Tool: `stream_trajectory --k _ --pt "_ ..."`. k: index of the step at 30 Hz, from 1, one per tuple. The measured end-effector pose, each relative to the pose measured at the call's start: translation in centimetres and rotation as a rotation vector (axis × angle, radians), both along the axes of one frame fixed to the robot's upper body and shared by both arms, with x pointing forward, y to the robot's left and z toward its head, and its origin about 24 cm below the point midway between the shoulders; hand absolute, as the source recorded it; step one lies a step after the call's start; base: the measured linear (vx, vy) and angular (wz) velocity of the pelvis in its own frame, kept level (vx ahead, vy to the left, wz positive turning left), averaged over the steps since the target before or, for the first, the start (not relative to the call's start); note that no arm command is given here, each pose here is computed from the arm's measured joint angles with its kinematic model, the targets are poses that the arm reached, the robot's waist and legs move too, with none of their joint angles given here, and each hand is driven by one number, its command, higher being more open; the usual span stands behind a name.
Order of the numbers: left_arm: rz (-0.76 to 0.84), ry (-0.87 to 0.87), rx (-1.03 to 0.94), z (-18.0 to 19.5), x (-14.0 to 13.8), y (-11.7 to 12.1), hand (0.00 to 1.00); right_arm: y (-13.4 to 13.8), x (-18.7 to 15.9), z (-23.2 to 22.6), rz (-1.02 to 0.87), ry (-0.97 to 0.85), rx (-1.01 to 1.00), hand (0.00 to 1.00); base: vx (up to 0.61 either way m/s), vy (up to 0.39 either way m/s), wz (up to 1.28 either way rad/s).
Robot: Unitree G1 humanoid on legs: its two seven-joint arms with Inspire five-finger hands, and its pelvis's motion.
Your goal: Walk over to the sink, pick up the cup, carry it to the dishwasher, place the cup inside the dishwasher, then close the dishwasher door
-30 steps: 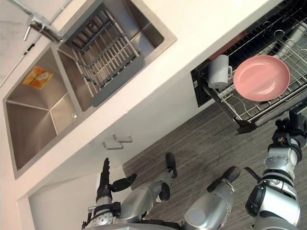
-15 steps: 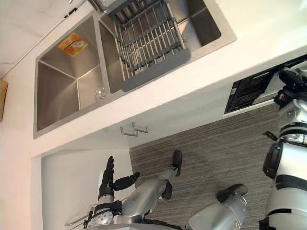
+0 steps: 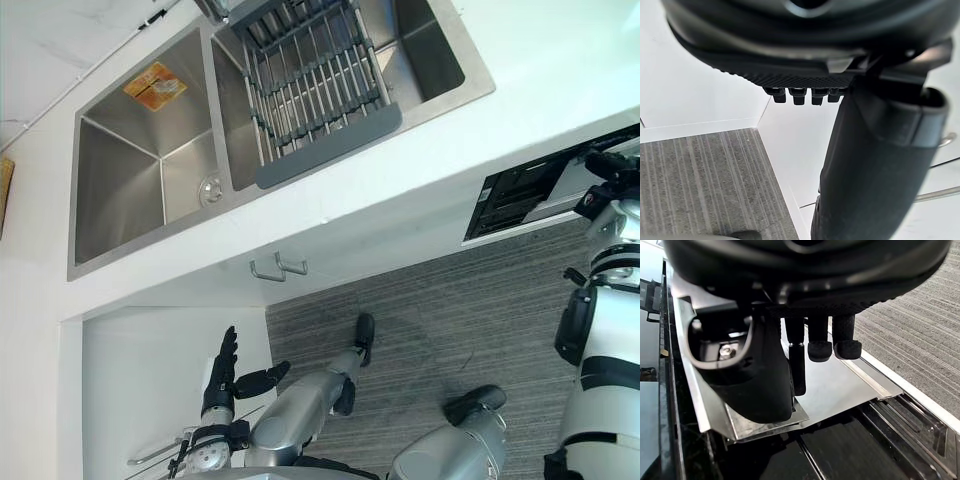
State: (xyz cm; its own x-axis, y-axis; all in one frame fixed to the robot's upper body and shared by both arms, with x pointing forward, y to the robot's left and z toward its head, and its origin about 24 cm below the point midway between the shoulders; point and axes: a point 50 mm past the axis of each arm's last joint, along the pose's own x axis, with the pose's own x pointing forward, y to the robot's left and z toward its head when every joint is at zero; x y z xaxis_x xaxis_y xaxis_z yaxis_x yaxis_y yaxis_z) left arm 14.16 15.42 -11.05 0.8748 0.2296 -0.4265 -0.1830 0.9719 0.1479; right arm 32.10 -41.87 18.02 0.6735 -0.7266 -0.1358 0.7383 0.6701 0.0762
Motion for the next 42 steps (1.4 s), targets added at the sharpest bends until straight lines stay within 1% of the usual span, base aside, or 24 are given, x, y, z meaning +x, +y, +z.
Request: stream_trajectory --k 2,4,5,6,7,9,10,12,13,14,15,16,17,22,23,24,25,27,32,33,36,37,39,42 --pt "0.015 0.026 0.008 -0.4 -0.5 0.5 1.00 -0.2 -0.9 -2.6 0.028 -0.017 0.002 1.00 0.08 -0.104 -0.04" --pt "0.056 0.066 0.016 -1.0 -1.2 1.3 1.00 0.2 -3.3 -8.4 0.070 -0.014 0.049 1.00 0.11 -0.127 -0.01" --pt "0.070 0.076 0.018 -1.1 -1.4 1.5 1.00 0.6 -4.1 -10.4 0.078 -0.013 0.078 1.00 0.11 -0.115 -0.01" --pt "0.105 0.096 0.017 -1.4 -1.9 2.1 1.00 2.0 -5.9 -14.7 0.083 0.018 0.144 1.00 0.07 -0.063 -0.02" --pt "0.125 0.106 0.017 -1.5 -2.1 2.4 1.00 2.9 -7.0 -16.9 0.083 0.039 0.188 1.00 0.15 -0.110 -0.04" --pt "0.195 0.140 0.023 -1.9 -3.0 3.6 1.00 7.5 -12.7 -25.2 0.075 0.199 0.372 1.00 0.17 -0.080 -0.10" --pt "0.216 0.146 0.021 -2.0 -3.3 3.9 1.00 8.7 -14.4 -26.8 0.069 0.234 0.416 1.00 0.16 -0.015 -0.20" --pt "0.311 0.169 0.014 -2.2 -4.2 5.0 1.00 14.0 -21.7 -32.0 0.033 0.395 0.571 1.00 0.16 0.037 -0.20" --pt "0.331 0.167 0.017 -2.2 -4.3 5.3 1.00 15.3 -23.5 -32.8 0.017 0.428 0.607 1.00 0.17 0.045 -0.13" --pt "0.368 0.162 0.032 -2.1 -4.6 6.1 1.00 17.4 -25.5 -33.5 -0.012 0.421 0.640 1.00 0.19 0.028 -0.01" --pt "0.377 0.152 0.064 -1.8 -4.5 6.6 1.00 18.4 -26.5 -33.7 -0.018 0.422 0.655 1.00 0.20 0.016 0.06" --pt "0.372 0.150 0.078 -1.8 -4.4 6.7 1.00 18.7 -26.9 -33.8 -0.019 0.427 0.662 1.00 0.22 -0.012 0.45" --pt "0.347 0.150 0.118 -1.6 -4.1 7.0 1.00 19.7 -27.7 -34.0 -0.018 0.435 0.680 1.00 0.18 -0.087 0.74" --pt "0.339 0.169 0.152 -1.7 -2.7 6.3 1.00 20.9 -24.8 -33.3 0.122 0.353 0.662 1.00 0.12 -0.131 0.52" --pt "0.351 0.169 0.149 -1.7 -2.3 6.4 1.00 21.4 -24.3 -33.3 0.159 0.349 0.664 1.00 0.05 -0.143 0.50" --pt "0.364 0.169 0.161 -1.6 -2.2 7.2 1.00 21.8 -24.2 -33.3 0.187 0.352 0.669 1.00 0.05 -0.153 0.66" --pt "0.359 0.175 0.155 -1.6 -2.0 7.2 1.00 22.0 -24.4 -33.4 0.182 0.359 0.678 1.00 0.14 -0.191 0.93" --pt "0.338 0.190 0.114 -1.9 -1.8 6.1 1.00 21.7 -25.2 -33.6 0.140 0.371 0.688 1.00 0.21 -0.196 0.82" --pt "0.345 0.220 0.095 -2.4 -2.8 5.3 1.00 21.9 -25.8 -33.8 0.136 0.398 0.709 1.00 0.25 -0.114 0.71" --pt "0.380 0.230 0.093 -2.5 -3.2 5.4 1.00 22.1 -25.8 -33.8 0.148 0.405 0.716 1.00 0.20 -0.037 0.29" --pt "0.447 0.249 0.099 -2.6 -4.4 6.1 1.00 23.1 -25.3 -34.1 0.258 0.447 0.736 1.00 0.16 -0.012 0.04" --pt "0.455 0.253 0.092 -2.7 -4.6 6.2 1.00 23.2 -25.7 -34.2 0.259 0.466 0.742 1.00 0.11 0.022 -0.07" --pt "0.473 0.273 0.049 -3.0 -5.1 6.1 1.00 23.5 -26.0 -34.4 0.318 0.527 0.738 1.00 0.06 0.027 -0.11" --pt "0.480 0.304 -0.005 -3.3 -5.4 5.7 1.00 23.6 -26.1 -34.6 0.353 0.580 0.744 1.00 0.00 0.015 0.02"
